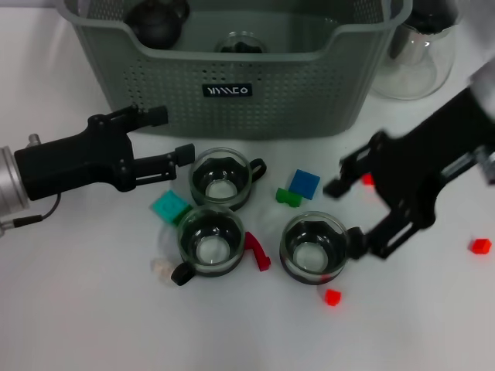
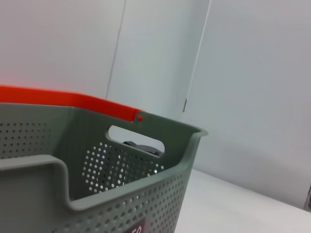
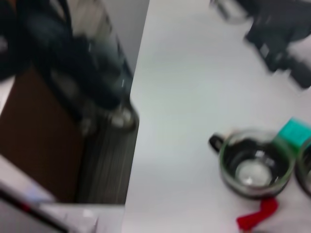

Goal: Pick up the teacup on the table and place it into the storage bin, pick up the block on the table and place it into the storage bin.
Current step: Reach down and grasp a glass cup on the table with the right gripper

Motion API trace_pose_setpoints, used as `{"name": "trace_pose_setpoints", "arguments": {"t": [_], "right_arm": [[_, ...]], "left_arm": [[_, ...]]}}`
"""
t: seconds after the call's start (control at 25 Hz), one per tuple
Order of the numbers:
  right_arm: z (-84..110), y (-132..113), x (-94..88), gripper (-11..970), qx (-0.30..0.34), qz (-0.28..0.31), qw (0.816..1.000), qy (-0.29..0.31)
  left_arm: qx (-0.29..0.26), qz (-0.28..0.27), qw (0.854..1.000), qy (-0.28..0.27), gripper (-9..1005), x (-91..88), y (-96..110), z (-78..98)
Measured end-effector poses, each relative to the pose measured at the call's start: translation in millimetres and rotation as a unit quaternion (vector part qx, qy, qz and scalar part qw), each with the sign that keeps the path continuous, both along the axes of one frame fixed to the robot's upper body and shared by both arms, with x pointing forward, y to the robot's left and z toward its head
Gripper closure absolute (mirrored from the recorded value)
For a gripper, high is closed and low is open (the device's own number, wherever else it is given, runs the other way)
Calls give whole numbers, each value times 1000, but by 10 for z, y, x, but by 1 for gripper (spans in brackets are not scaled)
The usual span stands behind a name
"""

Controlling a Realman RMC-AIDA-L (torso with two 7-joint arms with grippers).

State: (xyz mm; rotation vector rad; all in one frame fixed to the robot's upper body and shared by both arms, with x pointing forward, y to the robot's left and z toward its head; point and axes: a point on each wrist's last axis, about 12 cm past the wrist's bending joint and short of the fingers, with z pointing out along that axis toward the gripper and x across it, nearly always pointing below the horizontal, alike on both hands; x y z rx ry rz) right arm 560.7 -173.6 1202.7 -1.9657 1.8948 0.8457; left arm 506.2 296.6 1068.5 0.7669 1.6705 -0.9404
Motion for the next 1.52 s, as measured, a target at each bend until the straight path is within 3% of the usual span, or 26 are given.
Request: {"name": "trace_pose_setpoints", "arguments": {"t": [0.28, 0.64, 1.32, 1.52], "right_arm": [[-208, 386, -24, 93, -101, 28, 994, -16], [-444, 668, -140, 94, -160, 59, 984, -46], [-797, 922, -262, 93, -188, 64, 976, -87], [-805, 983, -281, 185, -186, 56, 977, -86]], "left_arm": [[1, -2, 1000, 0, 136, -35, -6, -27], [-2, 5, 1000, 5, 137, -79, 10, -56], [-1, 7, 1000, 6, 136, -86, 12, -66], [0, 9, 1000, 7, 137, -88, 18, -71]]}}
